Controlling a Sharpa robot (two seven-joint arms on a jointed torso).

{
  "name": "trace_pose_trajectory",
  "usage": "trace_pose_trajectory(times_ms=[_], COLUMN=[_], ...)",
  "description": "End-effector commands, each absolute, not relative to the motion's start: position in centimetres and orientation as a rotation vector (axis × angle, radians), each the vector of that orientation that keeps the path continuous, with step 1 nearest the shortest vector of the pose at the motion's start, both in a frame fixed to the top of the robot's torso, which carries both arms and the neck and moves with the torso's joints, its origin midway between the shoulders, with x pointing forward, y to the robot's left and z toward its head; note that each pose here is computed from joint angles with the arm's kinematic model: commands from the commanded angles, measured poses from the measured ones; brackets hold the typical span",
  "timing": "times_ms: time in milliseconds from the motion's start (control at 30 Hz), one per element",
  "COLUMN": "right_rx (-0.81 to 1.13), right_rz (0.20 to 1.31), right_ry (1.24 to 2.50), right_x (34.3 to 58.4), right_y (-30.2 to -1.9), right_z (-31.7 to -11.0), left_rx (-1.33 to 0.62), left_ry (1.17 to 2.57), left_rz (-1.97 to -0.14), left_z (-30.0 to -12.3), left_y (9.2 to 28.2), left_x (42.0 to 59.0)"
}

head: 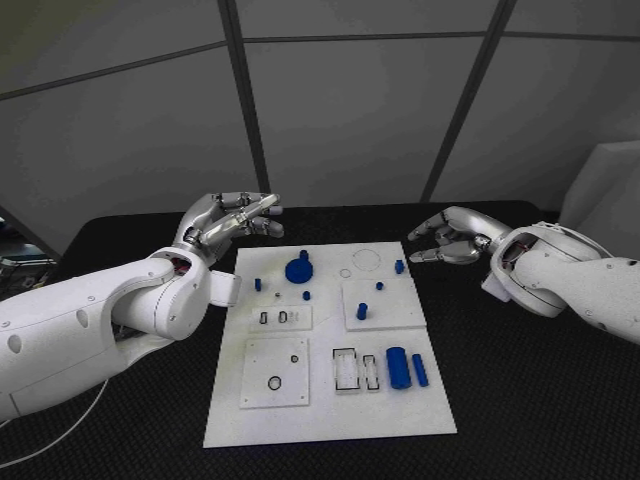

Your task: Assemble the parts on the task board

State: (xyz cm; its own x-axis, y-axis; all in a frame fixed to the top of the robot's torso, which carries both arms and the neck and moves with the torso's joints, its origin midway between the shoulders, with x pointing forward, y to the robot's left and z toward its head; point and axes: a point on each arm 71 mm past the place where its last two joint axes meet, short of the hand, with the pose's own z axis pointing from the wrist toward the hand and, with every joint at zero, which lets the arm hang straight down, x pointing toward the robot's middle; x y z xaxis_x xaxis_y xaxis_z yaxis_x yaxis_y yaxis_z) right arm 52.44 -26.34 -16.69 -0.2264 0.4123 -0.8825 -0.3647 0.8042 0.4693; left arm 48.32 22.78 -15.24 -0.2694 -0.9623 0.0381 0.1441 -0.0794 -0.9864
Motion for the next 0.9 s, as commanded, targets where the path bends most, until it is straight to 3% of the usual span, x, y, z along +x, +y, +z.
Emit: trace_pose_trajectory(times_ms=[33,500,900], right_rx=[0.002,-0.036,-0.018], right_rz=[0.702,0.667,0.653], right_ry=[1.668,1.698,1.671], right_x=[52.5,53.4,53.7], right_y=[-26.2,-24.9,-24.8], right_z=[-17.5,-20.4,-20.7], left_rx=[-0.999,-1.003,-1.005], left_ry=[1.259,1.266,1.269], left_rz=[-1.543,-1.546,-1.547], left_z=[-15.2,-15.4,-15.5], left_y=[22.6,22.5,22.5], left_x=[48.4,48.4,48.4])
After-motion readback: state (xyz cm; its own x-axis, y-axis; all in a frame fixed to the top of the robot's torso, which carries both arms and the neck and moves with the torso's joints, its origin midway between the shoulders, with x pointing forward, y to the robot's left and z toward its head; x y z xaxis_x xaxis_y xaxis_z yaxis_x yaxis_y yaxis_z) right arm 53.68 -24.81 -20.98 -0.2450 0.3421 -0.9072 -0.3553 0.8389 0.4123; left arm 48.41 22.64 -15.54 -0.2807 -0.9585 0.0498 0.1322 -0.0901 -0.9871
